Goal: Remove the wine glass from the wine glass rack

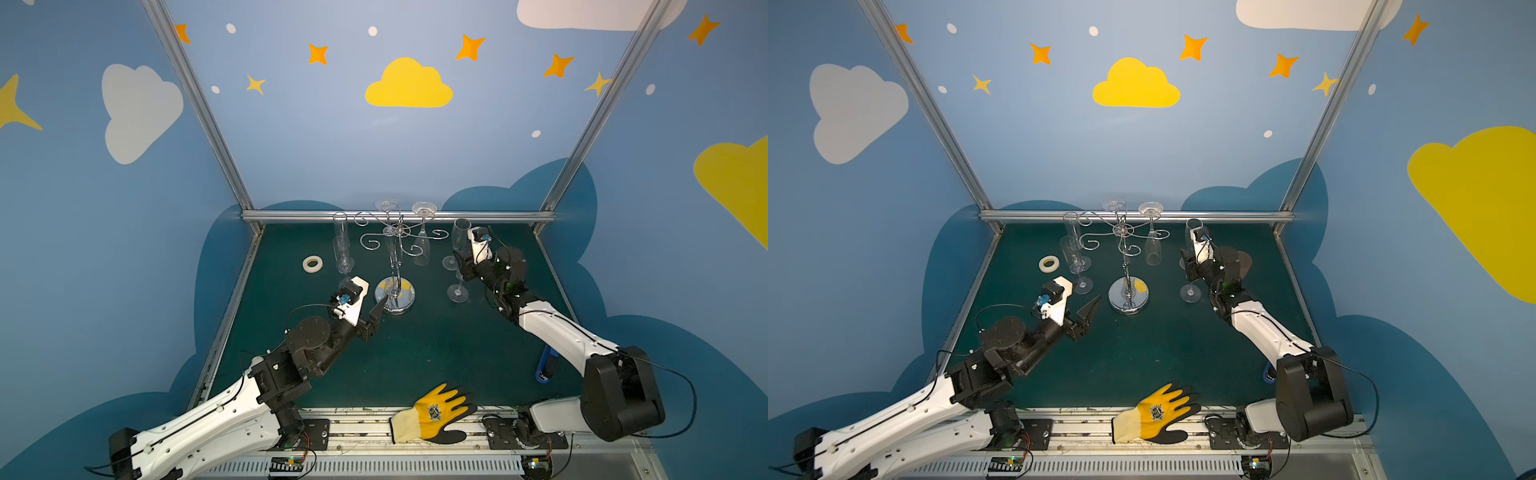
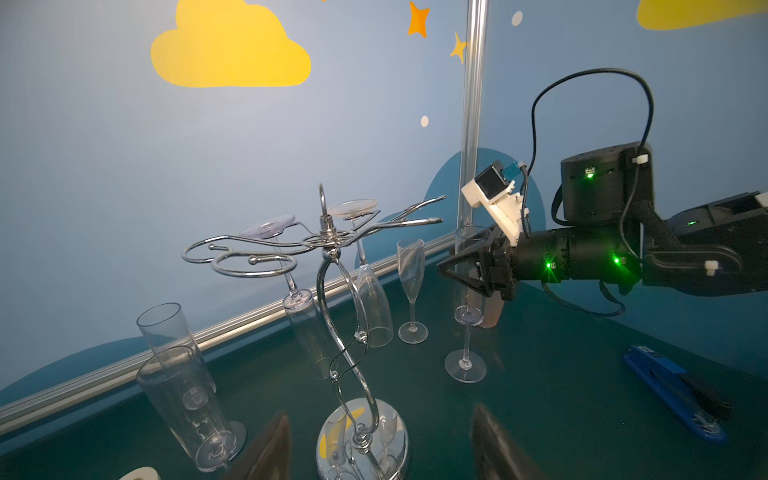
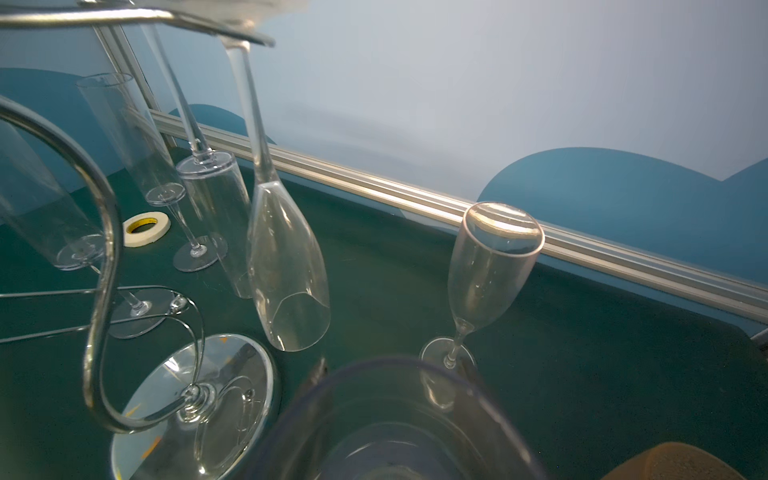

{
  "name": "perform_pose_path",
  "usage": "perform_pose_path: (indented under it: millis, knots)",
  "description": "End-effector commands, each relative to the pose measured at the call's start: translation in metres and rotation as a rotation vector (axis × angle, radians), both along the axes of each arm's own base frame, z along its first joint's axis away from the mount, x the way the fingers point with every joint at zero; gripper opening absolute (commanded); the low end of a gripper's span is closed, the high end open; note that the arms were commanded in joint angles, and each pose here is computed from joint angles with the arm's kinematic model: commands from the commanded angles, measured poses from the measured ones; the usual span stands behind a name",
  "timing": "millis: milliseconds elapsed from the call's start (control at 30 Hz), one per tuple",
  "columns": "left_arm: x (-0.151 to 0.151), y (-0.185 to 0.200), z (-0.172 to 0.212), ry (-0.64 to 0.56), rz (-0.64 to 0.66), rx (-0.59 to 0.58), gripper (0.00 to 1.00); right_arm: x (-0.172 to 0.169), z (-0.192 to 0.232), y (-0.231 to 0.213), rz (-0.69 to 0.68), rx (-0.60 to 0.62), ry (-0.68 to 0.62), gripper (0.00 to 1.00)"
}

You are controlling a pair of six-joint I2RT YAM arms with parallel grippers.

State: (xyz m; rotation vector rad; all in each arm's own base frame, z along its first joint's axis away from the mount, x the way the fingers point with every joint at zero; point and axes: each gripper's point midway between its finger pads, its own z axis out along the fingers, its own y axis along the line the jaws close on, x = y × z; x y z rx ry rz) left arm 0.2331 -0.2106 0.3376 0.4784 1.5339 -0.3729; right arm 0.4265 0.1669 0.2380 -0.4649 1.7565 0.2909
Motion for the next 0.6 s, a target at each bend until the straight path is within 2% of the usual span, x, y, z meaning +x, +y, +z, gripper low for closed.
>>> perform_pose_path:
  millis: [0,567]
  knots:
    - [0.006,0.003,0.019,-0.037,0.016,-0.031,0.68,0.014,0.022,-0.001,0.001,0.027,-0.082,0.26]
    - [0.014,0.003,0.020,-0.039,0.010,-0.036,0.68,0.049,0.002,-0.006,-0.042,0.069,-0.063,0.26]
